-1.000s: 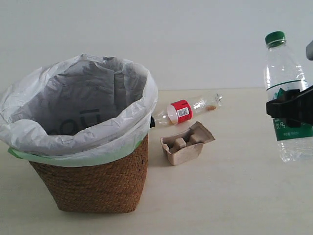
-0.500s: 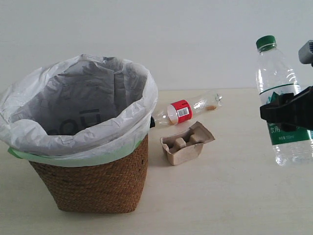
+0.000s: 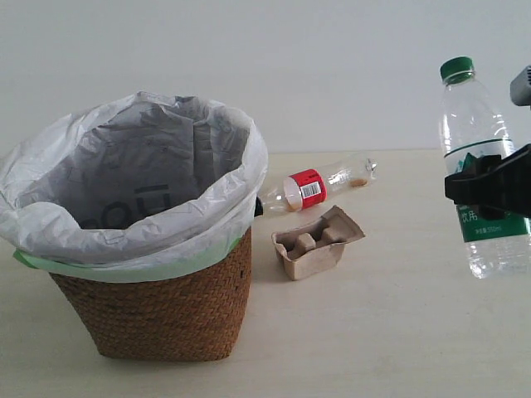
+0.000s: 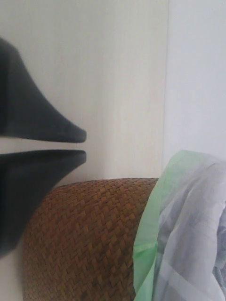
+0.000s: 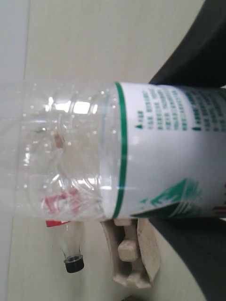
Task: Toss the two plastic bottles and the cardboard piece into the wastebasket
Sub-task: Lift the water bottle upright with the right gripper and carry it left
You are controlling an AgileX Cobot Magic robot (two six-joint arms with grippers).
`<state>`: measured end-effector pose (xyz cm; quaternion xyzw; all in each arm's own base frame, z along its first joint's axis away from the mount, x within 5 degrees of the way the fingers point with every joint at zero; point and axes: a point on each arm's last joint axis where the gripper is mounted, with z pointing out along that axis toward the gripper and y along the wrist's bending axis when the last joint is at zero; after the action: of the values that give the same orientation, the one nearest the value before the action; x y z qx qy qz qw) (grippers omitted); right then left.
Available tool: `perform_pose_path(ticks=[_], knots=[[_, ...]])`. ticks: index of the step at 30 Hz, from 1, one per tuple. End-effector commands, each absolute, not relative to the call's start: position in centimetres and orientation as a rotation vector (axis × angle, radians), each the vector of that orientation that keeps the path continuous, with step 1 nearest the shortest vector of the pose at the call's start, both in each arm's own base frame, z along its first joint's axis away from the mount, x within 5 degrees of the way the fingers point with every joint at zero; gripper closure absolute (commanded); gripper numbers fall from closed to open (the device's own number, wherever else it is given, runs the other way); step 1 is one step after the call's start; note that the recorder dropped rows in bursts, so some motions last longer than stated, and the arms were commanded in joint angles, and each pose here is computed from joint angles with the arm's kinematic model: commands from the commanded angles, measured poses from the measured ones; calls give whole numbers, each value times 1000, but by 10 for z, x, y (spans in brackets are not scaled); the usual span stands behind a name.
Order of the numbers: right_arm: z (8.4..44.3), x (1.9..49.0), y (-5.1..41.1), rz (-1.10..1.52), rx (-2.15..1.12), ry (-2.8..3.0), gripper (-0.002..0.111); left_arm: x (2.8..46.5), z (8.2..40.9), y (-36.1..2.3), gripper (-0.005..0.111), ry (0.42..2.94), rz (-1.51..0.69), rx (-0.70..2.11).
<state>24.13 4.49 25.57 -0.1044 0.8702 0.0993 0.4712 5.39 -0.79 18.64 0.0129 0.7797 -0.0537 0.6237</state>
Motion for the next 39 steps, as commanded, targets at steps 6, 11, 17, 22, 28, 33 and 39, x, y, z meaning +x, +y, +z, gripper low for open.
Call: perform_pose_path(ticks=[6,11,17,22,28,33,39], knots=[[253,239,43,167,-266,2186,108,54,186,-8,101,1790,-125,20],[251,238,39,149,-179,2228,108,54,186,-8,101,1790,-125,20],[254,236,55,196,-220,2221,108,54,186,-8,101,1790,-125,20],[255,233,72,260,-243,2207,108,54,186,-8,101,1790,-125,20],[263,230,80,301,-299,2296,108,54,186,-8,101,1790,-125,20],[283,233,84,329,-326,2318,108,54,186,-8,101,1790,-125,20],[284,233,83,311,-347,2325,108,54,186,-8,101,1790,-125,20]])
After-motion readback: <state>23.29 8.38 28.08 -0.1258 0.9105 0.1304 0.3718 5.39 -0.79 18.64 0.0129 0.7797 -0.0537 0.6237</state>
